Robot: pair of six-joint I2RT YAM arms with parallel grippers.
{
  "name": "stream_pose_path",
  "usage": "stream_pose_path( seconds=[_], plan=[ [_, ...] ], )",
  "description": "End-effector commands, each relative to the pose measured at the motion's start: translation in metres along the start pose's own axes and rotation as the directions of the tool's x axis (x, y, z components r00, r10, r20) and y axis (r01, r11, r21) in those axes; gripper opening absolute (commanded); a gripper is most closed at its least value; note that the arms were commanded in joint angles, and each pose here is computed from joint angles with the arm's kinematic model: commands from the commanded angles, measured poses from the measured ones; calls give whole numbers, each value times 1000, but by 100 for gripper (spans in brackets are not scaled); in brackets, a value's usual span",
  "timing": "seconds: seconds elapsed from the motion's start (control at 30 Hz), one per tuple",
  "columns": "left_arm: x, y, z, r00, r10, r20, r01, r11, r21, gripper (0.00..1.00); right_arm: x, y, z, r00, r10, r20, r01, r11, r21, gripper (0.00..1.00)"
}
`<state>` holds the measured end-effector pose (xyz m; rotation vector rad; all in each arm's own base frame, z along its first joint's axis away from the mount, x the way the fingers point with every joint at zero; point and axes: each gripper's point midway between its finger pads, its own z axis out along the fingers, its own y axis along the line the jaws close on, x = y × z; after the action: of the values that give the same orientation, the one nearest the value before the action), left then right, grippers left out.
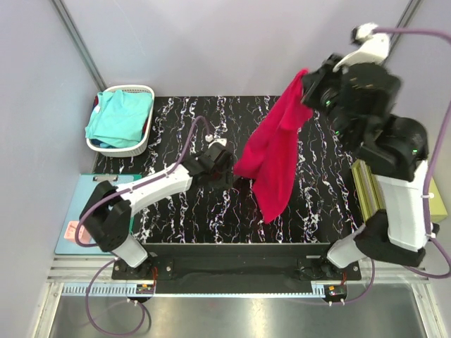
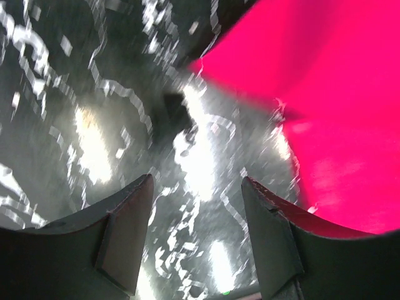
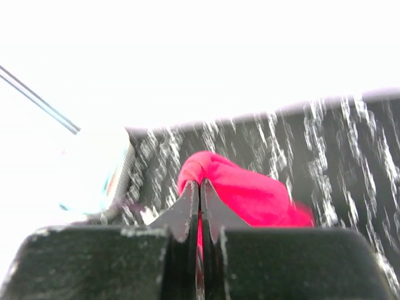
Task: Fold and stack the t-shirts
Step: Flatten out the tshirt
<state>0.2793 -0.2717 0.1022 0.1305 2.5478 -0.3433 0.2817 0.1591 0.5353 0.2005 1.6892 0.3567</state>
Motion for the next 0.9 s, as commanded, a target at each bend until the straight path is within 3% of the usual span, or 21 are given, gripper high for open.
stream_pose_path(
  seconds=[0.0,0.13,0.3,0.43,0.7,0.87],
  plan=[
    [1,-1,-24,997,-42,60,39,999,38,63,-80,8,-16,974,-45,221,54,998,-38,0],
    [3,2,-37,995,-36,93,32,999,44,63,-122,14,-40,938,50,342,-4,991,-132,0],
    [3,1,-41,995,-35,94,30,998,47,63,-145,8,-60,910,98,403,-32,985,-168,0],
    [3,-10,-41,995,-29,92,23,998,64,63,-135,6,-55,924,70,375,-15,989,-147,0],
    [-6,-69,-58,990,42,133,-65,983,171,64,-122,4,-48,939,37,341,4,993,-119,0],
    [-12,-98,-59,991,29,130,-57,973,225,65,-121,3,-47,942,29,336,10,994,-113,0]
  ],
)
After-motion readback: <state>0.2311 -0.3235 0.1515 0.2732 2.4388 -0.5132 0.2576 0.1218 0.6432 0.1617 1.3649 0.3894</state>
